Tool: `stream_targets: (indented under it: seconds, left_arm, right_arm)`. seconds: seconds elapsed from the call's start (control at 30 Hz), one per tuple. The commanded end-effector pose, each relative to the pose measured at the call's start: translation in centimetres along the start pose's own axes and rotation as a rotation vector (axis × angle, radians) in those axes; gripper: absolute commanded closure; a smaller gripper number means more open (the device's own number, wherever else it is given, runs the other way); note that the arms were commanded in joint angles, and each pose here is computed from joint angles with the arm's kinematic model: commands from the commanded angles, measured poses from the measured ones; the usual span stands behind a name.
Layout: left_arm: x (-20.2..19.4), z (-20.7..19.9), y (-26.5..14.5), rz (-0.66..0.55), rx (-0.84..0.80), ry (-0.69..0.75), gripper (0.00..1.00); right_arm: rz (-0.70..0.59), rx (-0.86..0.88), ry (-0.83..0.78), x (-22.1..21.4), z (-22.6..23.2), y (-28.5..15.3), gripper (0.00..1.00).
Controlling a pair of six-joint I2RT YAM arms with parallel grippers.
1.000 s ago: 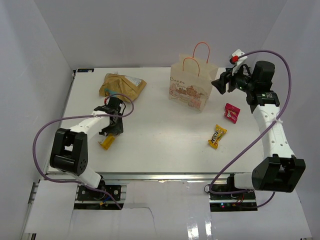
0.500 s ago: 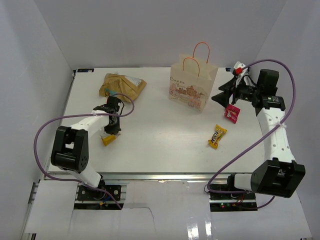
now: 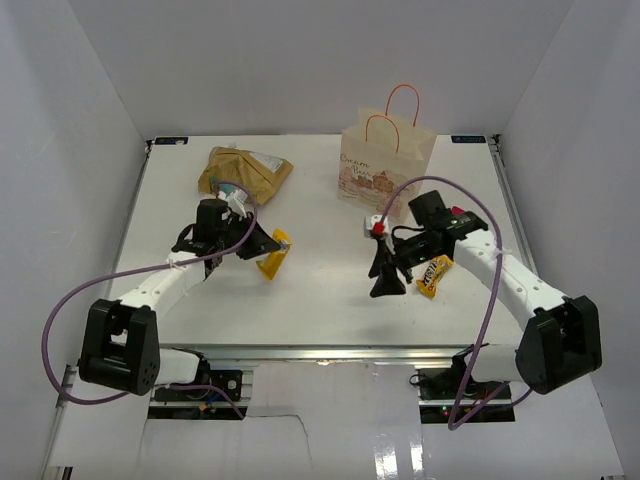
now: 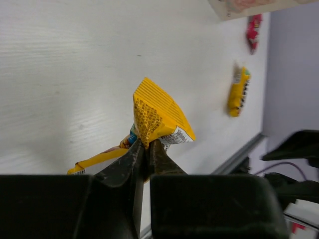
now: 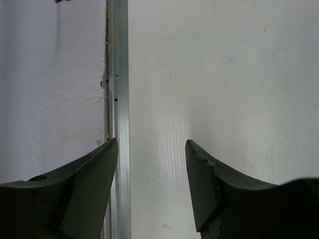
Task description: Place the snacks into the paper bag
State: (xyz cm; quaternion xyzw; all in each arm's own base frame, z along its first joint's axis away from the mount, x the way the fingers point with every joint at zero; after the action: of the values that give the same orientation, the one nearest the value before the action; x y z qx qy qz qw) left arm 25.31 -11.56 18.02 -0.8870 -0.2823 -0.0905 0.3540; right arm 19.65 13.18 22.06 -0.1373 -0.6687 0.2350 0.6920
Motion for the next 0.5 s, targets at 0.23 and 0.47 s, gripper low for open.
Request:
stream_targets:
  seconds: [0.23, 0.47]
  left_arm:
    - [-1.8, -5.9, 0.7, -0.027, -0.507, -0.223, 0.9]
    - [-2.2, -7.9, 1.5, -0.027, -0.571, -0.309, 0.9]
  right_arm:
    - [-0.167, -0.32, 0.477, 3.7, -5.3, 6.7, 0.12]
    - [-0.243, -0.261, 0.519, 5.4, -6.2, 9.6, 0.03]
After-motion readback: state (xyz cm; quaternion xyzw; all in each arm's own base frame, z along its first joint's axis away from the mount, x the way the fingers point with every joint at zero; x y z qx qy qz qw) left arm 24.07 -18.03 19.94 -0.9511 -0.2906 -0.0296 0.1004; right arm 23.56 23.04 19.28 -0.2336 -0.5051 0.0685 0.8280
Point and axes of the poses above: each gripper's point midway between its finger pads, its own y axis out along the fingers, its own z axis along the line the jaws close on, x = y × z, the point moved 10 cm from there along -y, back along the fingers, and after that the axes turned 11 degrees about -y, right-handed, at the moved point
